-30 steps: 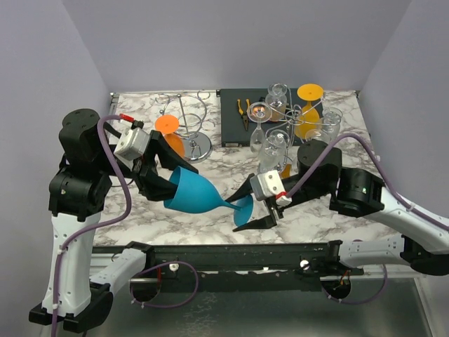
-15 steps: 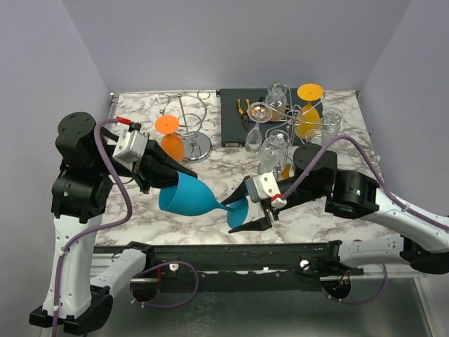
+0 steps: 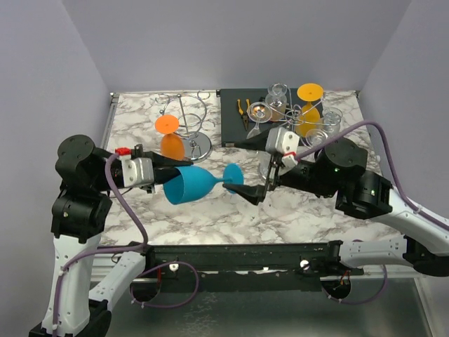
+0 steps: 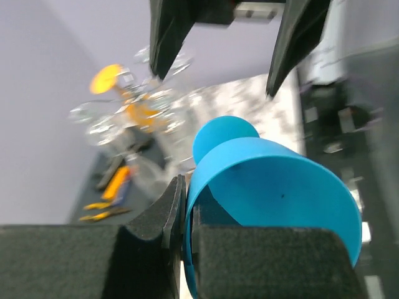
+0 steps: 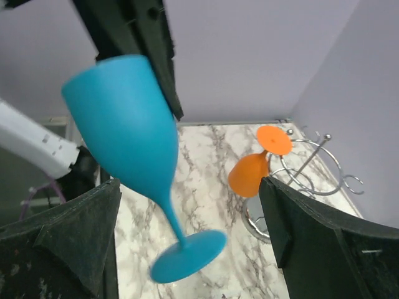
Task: Place the wine glass upside down on the wine glass rack
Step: Turn the wine glass upside down at the wine rack.
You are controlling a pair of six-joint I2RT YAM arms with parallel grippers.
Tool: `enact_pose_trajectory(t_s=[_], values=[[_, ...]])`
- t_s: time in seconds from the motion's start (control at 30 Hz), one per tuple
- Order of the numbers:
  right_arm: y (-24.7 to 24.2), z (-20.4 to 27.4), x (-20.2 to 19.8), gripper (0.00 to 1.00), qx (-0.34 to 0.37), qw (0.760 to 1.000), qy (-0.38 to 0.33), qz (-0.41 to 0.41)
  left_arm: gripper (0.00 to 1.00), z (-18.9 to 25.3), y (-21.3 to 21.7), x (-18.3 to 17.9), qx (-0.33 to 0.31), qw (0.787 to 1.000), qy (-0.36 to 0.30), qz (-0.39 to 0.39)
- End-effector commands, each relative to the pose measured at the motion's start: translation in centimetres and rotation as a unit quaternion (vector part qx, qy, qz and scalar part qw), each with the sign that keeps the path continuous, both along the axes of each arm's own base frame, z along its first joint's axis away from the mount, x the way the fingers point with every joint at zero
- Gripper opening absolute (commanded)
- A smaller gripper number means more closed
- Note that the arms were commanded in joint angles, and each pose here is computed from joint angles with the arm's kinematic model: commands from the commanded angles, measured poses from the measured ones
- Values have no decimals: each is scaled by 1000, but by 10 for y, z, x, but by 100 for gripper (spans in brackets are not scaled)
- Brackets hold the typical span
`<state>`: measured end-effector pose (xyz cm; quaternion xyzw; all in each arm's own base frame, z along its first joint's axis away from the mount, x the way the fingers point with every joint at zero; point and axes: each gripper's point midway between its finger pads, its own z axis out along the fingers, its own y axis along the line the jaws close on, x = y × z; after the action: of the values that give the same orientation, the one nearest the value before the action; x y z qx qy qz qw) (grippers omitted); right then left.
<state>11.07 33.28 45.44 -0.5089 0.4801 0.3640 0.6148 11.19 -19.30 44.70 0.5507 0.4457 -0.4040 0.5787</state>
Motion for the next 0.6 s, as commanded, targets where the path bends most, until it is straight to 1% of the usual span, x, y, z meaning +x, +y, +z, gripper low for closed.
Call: enact_pose_trajectory(t_s=[0.0, 0.07, 0.1, 0.17, 0.23, 0.33, 0.4, 0.47, 0.53, 0.57], values=[[-14, 41, 39, 100, 82, 989, 31, -123, 0, -2, 32, 66, 70, 946, -263, 177], [-17, 52, 42, 100, 110, 984, 34, -135, 0, 4, 45, 83, 92, 911, -332, 226], [-17, 58, 42, 100, 127, 982, 38, -134, 0, 10, 50, 90, 91, 896, -357, 249], [-14, 64, 43, 100, 154, 978, 54, -133, 0, 29, 61, 98, 77, 858, -414, 294], [-4, 63, 44, 100, 171, 974, 77, -128, 0, 49, 66, 93, 55, 818, -478, 314], [18, 59, 45, 100, 202, 964, 132, -109, 0, 59, 67, 82, 37, 766, -559, 316], [32, 56, 47, 99, 225, 953, 173, -101, 0, 55, 65, 74, 45, 726, -614, 305], [45, 55, 49, 97, 250, 942, 206, -90, 0, 50, 64, 67, 53, 683, -666, 296], [55, 58, 53, 95, 274, 929, 233, -85, 0, 44, 62, 59, 60, 645, -706, 285], [56, 62, 54, 93, 287, 923, 242, -85, 0, 42, 60, 56, 62, 631, -721, 279]])
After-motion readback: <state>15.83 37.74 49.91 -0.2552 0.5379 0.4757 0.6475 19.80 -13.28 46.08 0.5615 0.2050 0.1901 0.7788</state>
